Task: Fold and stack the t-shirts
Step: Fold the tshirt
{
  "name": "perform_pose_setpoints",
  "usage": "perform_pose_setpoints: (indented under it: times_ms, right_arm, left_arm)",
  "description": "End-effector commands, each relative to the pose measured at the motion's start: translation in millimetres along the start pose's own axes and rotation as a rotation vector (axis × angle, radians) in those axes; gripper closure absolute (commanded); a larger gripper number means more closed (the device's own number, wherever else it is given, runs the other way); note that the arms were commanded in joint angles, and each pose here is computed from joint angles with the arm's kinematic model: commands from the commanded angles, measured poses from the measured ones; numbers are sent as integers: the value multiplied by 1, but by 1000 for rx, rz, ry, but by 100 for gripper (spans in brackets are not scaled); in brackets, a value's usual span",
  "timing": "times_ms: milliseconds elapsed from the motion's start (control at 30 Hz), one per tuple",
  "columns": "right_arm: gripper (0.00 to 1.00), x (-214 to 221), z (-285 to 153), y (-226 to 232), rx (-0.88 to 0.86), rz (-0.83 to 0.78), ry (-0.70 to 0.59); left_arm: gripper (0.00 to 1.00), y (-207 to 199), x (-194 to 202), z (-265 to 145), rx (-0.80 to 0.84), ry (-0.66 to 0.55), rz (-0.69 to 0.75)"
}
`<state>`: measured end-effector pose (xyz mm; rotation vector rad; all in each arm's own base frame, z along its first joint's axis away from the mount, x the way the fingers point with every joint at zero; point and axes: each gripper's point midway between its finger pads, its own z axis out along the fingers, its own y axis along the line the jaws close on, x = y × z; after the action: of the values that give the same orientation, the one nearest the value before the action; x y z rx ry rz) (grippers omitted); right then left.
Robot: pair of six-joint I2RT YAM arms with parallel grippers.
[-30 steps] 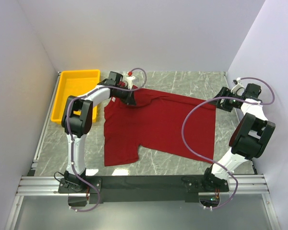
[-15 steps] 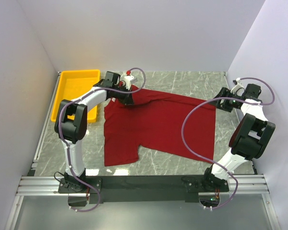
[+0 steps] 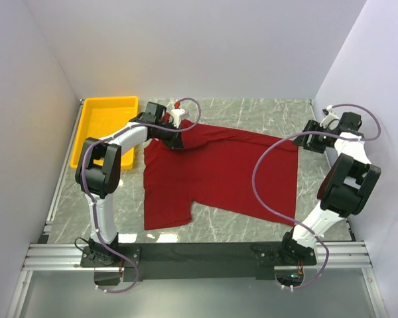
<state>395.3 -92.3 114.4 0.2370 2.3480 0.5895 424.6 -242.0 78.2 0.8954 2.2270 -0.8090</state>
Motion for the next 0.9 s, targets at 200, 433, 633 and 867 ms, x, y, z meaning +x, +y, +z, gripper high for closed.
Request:
perform_pose_setpoints:
  times_ms: [200,433,633,867]
  right_arm:
    - [43,-27,23,-40,176,33,41]
    - [50,-39,42,-47,226,53,61]
    - [57,-42,65,-52,260,79,100]
    - [59,-33,76,-58,286,86,142]
  left_arm:
    - [99,-1,-19,-15,-44,-31,21]
    - [99,-4,-24,-17,-37,-45,7]
    - [99,-6,-23,-18,-27,-41,7]
    - [99,-6,-22,-16,-23,-36,3]
